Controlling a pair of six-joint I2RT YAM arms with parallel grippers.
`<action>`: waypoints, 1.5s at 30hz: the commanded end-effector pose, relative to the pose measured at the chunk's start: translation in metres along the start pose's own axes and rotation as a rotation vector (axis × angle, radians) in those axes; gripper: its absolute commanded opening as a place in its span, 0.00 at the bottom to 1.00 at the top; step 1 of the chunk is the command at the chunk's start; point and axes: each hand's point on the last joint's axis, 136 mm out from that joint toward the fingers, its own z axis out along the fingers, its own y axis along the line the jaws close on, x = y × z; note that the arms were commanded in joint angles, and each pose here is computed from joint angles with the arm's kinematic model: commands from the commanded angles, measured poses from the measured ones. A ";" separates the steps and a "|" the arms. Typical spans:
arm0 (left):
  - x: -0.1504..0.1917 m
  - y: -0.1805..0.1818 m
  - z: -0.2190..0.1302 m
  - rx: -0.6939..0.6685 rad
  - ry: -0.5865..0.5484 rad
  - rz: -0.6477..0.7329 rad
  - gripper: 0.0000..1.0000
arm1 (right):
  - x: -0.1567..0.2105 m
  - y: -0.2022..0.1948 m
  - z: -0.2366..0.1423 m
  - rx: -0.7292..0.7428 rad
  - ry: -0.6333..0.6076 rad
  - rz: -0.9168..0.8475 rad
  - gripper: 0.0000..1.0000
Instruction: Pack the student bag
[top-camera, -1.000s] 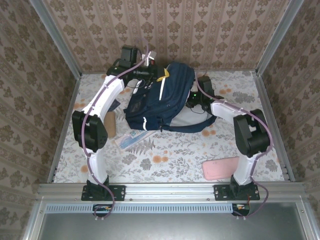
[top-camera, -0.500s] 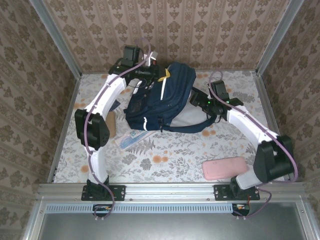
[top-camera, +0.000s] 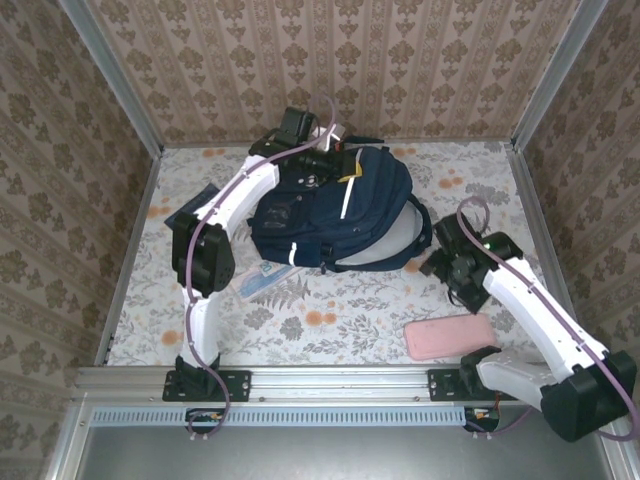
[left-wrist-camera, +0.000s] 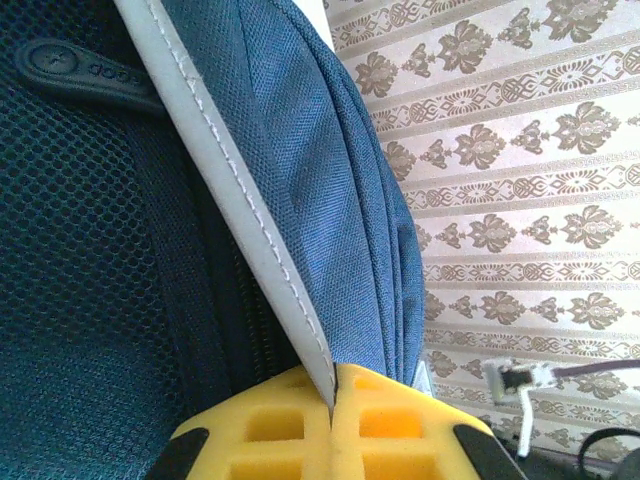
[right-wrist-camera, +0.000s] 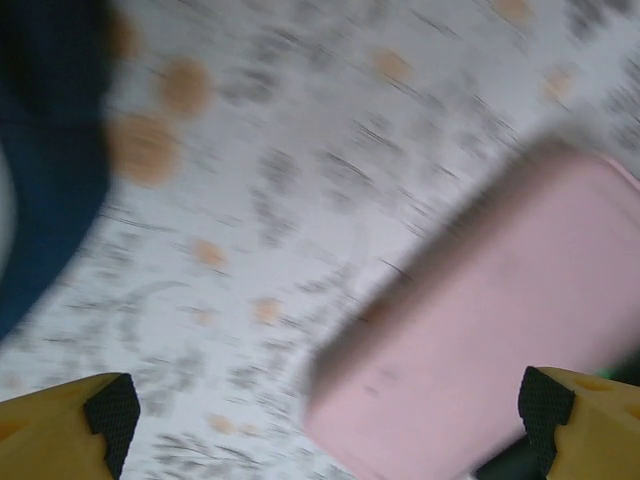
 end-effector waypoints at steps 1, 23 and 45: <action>-0.008 -0.020 -0.015 0.051 -0.040 0.094 0.00 | 0.031 -0.047 0.006 0.131 0.088 0.120 1.00; -0.005 -0.022 -0.022 0.110 -0.046 0.076 0.00 | 0.038 0.006 0.076 -0.237 0.064 0.154 1.00; -0.010 -0.023 -0.030 0.126 -0.065 0.064 0.00 | 0.047 0.048 0.037 -0.233 0.205 -0.321 1.00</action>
